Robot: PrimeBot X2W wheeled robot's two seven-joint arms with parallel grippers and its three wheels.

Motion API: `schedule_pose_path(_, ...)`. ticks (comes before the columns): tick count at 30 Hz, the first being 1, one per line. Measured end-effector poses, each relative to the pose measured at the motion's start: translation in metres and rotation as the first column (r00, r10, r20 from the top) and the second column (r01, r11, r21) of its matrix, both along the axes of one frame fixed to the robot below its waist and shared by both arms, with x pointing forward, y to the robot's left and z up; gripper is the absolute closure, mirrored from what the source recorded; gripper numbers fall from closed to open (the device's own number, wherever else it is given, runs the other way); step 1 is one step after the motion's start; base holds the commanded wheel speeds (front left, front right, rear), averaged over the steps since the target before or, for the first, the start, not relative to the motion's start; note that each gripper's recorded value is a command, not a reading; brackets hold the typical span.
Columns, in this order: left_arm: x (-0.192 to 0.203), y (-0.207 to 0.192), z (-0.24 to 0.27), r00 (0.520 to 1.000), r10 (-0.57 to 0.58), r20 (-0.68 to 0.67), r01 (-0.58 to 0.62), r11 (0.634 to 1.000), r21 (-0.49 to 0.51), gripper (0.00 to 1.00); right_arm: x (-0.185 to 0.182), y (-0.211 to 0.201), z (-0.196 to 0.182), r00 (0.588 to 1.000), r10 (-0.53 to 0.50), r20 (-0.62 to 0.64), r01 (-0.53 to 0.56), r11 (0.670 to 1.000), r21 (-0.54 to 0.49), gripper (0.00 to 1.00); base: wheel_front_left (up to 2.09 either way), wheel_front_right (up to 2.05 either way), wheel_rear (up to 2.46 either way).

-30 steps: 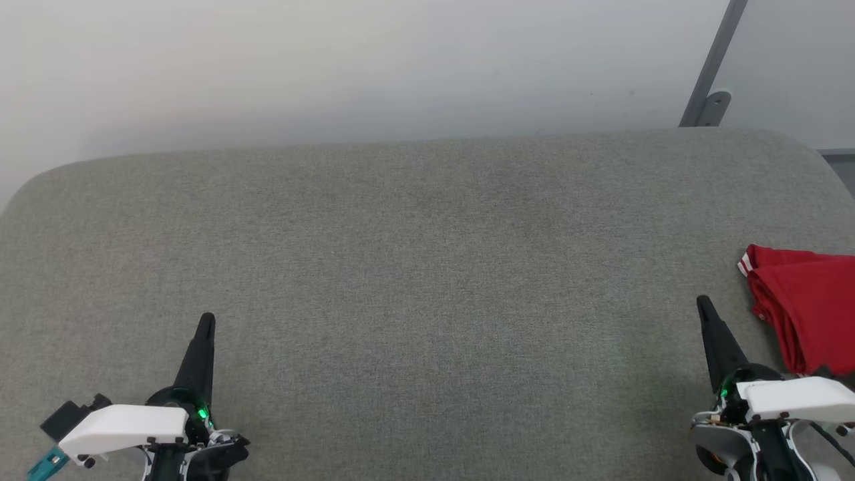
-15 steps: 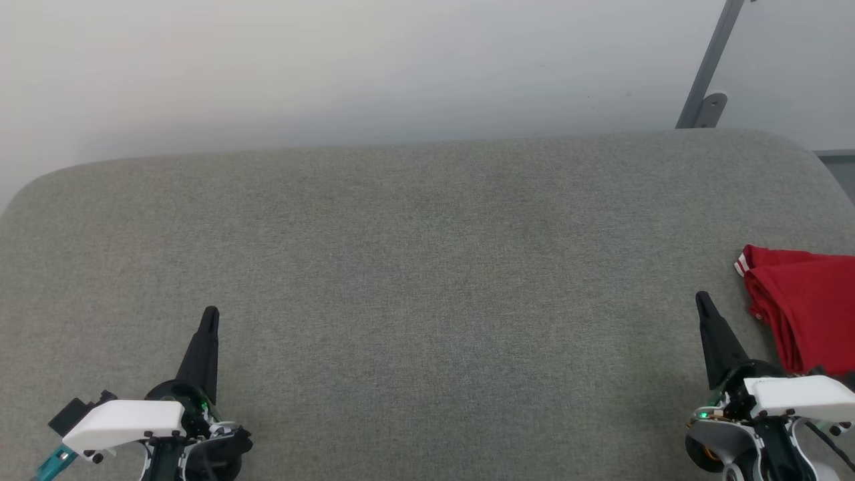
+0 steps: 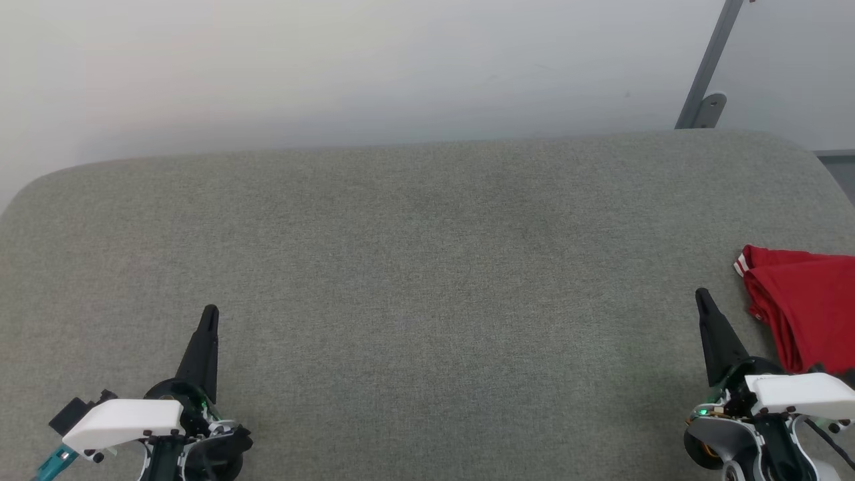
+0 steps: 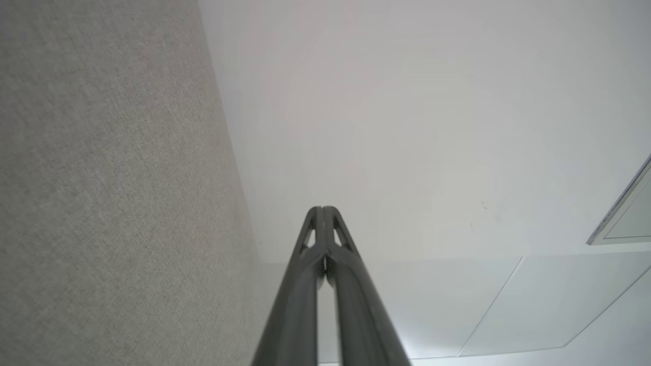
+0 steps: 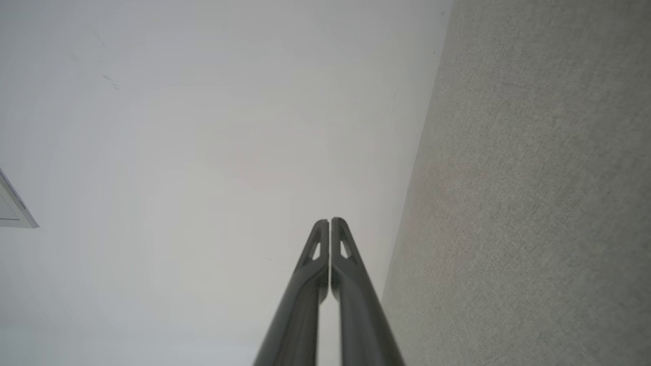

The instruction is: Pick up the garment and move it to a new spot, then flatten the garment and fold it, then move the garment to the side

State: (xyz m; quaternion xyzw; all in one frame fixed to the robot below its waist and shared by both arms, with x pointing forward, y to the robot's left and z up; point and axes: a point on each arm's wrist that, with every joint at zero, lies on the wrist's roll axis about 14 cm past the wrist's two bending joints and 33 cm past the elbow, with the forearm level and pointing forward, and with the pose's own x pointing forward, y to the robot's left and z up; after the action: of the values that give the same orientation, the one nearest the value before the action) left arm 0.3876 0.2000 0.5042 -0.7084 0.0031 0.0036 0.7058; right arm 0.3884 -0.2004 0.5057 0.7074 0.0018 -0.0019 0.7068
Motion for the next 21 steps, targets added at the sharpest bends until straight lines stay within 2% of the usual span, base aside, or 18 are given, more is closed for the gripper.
schedule_pose_path(21, 0.0000, -0.0003, 0.0000, 1.000, -0.002, 0.000, 0.002, 1.000, -0.002, 1.00, 0.0000, 0.0000, 0.0001, 1.000, 0.000, 0.000, 0.000, 1.000, 0.000, 1.00, 0.00, 0.00, 0.00)
